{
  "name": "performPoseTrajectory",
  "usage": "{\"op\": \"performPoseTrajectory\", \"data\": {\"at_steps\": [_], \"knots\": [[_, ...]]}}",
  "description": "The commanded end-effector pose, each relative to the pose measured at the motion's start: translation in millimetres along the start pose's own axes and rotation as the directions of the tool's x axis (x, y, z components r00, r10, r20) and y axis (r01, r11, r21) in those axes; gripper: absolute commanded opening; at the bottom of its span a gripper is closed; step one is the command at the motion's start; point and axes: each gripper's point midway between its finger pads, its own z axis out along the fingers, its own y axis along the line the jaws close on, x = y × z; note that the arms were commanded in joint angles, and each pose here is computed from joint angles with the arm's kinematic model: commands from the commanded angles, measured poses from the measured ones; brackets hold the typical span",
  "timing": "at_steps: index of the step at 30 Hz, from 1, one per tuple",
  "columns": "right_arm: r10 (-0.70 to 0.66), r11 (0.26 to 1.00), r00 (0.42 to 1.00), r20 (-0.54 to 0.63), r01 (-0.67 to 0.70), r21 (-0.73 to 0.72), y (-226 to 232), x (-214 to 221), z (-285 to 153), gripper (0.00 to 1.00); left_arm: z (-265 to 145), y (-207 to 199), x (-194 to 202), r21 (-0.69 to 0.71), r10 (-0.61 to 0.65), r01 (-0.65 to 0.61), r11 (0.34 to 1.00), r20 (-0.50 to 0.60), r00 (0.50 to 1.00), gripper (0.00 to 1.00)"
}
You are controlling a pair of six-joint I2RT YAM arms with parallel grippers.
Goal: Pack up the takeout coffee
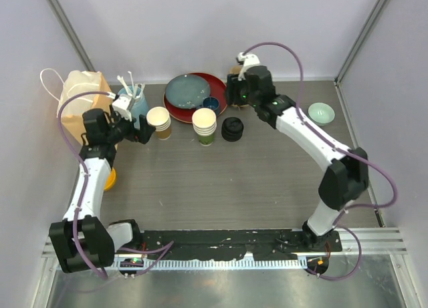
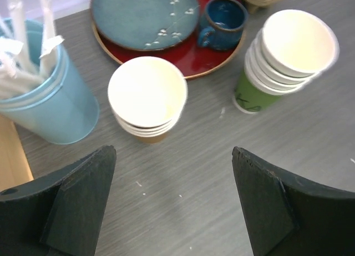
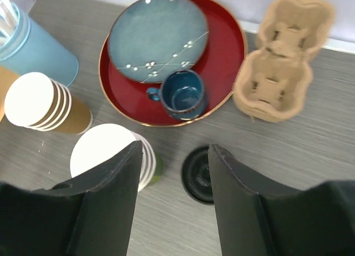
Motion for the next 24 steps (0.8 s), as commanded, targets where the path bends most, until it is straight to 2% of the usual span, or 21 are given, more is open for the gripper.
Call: {"op": "performPoseTrajectory", "data": {"at_steps": [1, 3, 5, 6, 11, 15, 20, 24], "knots": [[-0.104, 0.994, 0.979, -0.174, 0.107, 0.006, 22, 24, 16, 0.55, -37, -57, 6, 0.246, -0.039, 0.094, 0.965, -0.221, 0.974, 0.90], [-0.132, 0.991, 0.964, -0.229, 0.126, -0.043, 36, 33, 27, 0.55, -44, -62, 1, 0.265, -0.050, 0.116, 0.957, -0.245, 0.968, 0.90], [-0.189, 0.979, 0.954, -0.233, 0.166, -0.118, 57, 30, 30, 0.59, -47, -64, -5, 0.259, -0.076, 0.146, 0.955, -0.262, 0.962, 0.90], [-0.207, 0.976, 0.935, -0.288, 0.179, -0.121, 57, 49, 37, 0.59, -46, -63, -5, 0.251, -0.091, 0.160, 0.955, -0.265, 0.960, 0.90], [-0.273, 0.962, 0.894, -0.356, 0.251, -0.107, 59, 63, 49, 0.54, -38, -56, -4, 0.214, -0.125, 0.184, 0.960, -0.259, 0.958, 0.89], [-0.328, 0.943, 0.858, -0.395, 0.319, -0.089, 48, 70, 60, 0.53, -40, -66, -8, 0.265, -0.139, 0.208, 0.942, -0.256, 0.957, 0.89], [-0.352, 0.936, 0.835, -0.423, 0.319, -0.149, 54, 85, 70, 0.40, -41, -72, -9, 0.298, -0.121, 0.192, 0.935, -0.242, 0.963, 0.89], [-0.356, 0.935, 0.837, -0.416, 0.320, -0.155, 57, 84, 72, 0.28, -40, -71, -9, 0.293, -0.118, 0.188, 0.937, -0.242, 0.963, 0.89]]}}
